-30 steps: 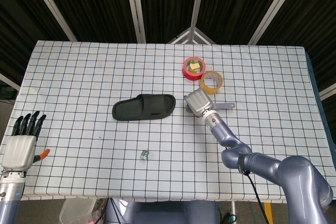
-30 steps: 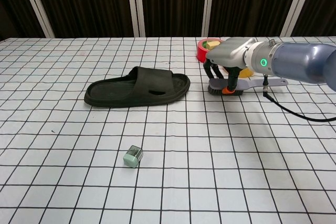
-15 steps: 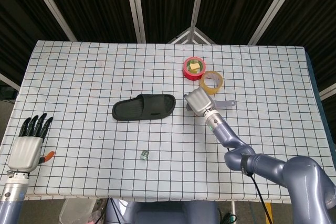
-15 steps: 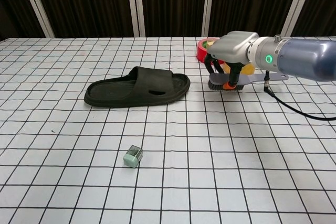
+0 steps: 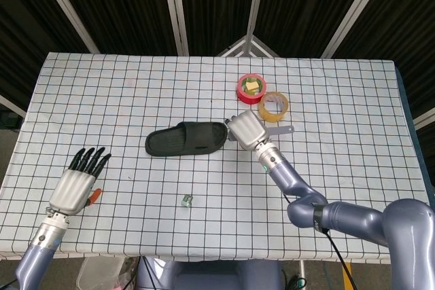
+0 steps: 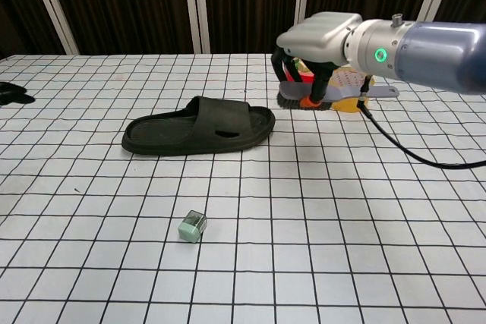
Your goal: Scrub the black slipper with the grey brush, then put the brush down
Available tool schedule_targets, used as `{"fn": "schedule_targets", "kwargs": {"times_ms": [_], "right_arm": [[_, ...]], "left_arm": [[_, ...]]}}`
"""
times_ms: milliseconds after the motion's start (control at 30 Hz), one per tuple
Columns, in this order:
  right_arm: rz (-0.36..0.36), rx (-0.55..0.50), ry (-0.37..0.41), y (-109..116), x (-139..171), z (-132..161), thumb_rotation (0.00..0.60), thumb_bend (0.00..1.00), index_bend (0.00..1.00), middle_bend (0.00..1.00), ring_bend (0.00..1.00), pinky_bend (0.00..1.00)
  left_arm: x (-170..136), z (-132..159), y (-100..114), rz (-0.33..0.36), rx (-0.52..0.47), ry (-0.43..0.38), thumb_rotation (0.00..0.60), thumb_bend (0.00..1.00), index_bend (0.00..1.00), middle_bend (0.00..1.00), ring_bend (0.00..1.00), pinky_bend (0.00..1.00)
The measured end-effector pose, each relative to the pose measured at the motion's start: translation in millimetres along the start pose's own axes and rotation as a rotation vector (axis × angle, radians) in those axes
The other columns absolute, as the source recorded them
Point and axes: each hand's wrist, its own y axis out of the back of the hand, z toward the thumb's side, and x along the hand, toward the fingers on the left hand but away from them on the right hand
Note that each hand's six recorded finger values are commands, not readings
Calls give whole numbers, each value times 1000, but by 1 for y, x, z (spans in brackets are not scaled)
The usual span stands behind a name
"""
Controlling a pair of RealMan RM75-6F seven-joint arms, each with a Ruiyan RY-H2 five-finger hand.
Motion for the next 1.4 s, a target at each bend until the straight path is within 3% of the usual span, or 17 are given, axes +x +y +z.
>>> {"fn": "schedule_targets", "kwargs": {"times_ms": [267,667,1000,1400], "right_arm": [[-29,13,61,24,-12,32,600,578,833,702,613,656],[-48,-37,142,37,-31,86,600,578,833,704,614,656],[-75,-58,154,47,-46,105,600,577,833,705,615,656],[-115,-91,135,57,-52,105,600,578,841,713,624,669]], "left_arm": [[54,23,5,-70,12,-75,600,446,0,1,4,45],[116,48,0,-175,31,-92,600,504,15,32,27,41],[143,55,-17,-261,53,-82,600,549,21,42,28,40],[146,56,-38,-351,76,-72,600,585,26,44,29,40]]}}
